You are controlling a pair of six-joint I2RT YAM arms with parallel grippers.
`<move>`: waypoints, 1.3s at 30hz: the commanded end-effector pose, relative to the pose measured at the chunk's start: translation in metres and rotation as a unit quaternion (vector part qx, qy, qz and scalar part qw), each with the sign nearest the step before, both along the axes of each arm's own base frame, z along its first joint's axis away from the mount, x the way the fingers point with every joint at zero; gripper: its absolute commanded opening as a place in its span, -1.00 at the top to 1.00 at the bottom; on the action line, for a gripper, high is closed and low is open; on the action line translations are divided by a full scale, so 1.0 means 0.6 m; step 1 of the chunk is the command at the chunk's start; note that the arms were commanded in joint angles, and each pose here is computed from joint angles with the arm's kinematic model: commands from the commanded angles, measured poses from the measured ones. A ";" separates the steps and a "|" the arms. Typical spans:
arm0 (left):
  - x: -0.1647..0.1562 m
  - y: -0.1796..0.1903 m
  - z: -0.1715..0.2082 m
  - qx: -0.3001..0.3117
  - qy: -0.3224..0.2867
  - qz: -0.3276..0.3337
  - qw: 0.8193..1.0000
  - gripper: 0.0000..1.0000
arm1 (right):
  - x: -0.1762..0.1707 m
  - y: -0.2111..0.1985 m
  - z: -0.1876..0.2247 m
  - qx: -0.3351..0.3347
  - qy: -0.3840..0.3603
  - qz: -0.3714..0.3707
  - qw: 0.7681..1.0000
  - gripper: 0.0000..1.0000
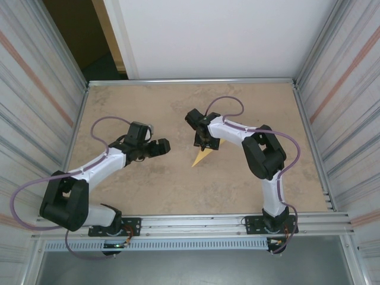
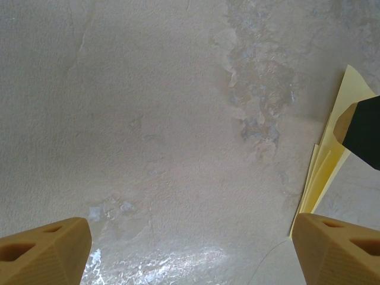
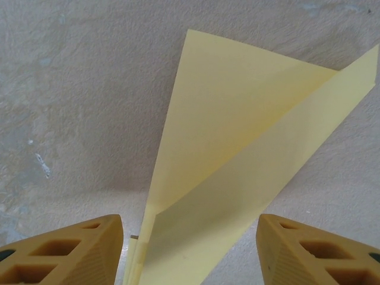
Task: Fold a paper plane with a square sheet of paper (pick it up from the middle)
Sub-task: Move the paper plane to the top-center of the table.
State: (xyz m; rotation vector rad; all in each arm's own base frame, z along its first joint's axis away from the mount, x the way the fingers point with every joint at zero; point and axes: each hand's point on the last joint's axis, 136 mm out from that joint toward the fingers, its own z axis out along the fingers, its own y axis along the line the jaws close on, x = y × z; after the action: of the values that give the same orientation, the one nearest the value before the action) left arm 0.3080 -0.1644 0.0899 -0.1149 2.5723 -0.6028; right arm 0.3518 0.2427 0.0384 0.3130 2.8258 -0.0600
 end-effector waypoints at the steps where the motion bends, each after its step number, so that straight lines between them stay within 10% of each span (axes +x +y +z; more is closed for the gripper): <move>1: 0.005 0.001 0.000 0.002 -0.003 -0.005 1.000 -0.77 | -0.008 -0.013 0.009 -0.027 -0.001 -0.021 0.999 -0.19; 25: 0.014 0.024 0.001 0.003 0.001 0.020 1.000 -0.78 | -0.002 -0.039 0.069 -0.049 -0.053 -0.009 0.997 1.00; 31: 0.014 0.057 0.007 -0.029 -0.004 0.062 0.998 -0.78 | 0.014 0.049 0.116 0.078 -0.101 0.128 0.984 1.00; 39: 0.012 0.086 0.018 -0.116 -0.026 0.122 0.985 -0.78 | -0.012 0.164 0.191 0.310 -0.140 0.278 0.898 1.00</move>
State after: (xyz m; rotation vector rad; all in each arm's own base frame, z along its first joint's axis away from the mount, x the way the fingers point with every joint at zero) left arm 0.3116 -0.1075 0.0859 -0.4449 2.4606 -0.6924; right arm 0.3475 0.3069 0.1182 -0.1532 2.6064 0.6194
